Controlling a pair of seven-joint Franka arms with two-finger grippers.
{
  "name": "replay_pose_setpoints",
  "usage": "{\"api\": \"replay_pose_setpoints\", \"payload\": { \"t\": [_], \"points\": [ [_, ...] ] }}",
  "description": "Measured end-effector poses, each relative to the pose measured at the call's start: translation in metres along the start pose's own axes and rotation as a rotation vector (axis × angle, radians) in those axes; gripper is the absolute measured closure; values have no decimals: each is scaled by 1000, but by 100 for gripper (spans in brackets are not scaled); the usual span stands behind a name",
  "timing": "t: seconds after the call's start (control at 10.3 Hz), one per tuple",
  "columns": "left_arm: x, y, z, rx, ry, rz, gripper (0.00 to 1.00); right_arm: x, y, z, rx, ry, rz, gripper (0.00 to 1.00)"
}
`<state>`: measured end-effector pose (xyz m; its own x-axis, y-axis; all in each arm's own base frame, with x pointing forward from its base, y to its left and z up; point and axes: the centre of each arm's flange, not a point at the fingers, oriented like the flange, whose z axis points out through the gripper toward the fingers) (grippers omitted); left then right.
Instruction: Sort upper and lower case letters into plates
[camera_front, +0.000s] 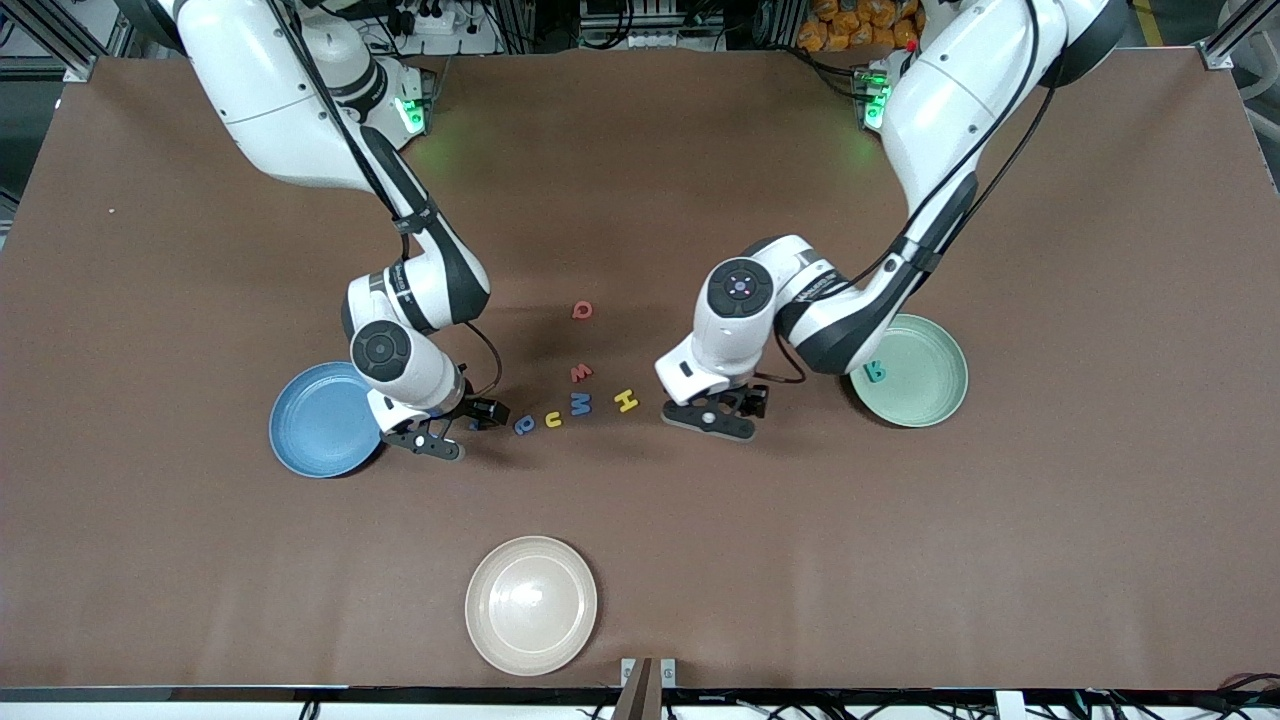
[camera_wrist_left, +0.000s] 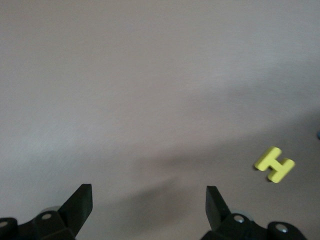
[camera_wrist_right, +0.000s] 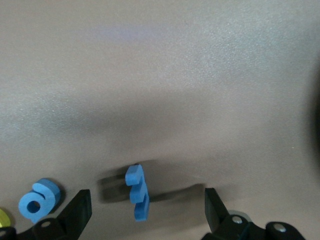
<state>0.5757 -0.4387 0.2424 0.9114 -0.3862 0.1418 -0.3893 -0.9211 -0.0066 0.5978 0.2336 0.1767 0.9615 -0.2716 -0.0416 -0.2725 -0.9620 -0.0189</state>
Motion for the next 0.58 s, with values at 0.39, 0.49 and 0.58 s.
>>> {"api": "replay_pose_setpoints", "payload": {
  "t": [0.39,0.49,0.58],
  "points": [
    [7,22,0,-69,110,203,0,-1,-5,-1,15,18,-6,58],
    [3,38,5,-89,126,225,0,0,-5,-2,15,20,-5,71],
    [-4,58,14,-107,127,251,0,1,-5,-2,15,21,-5,88]
  ]
}}
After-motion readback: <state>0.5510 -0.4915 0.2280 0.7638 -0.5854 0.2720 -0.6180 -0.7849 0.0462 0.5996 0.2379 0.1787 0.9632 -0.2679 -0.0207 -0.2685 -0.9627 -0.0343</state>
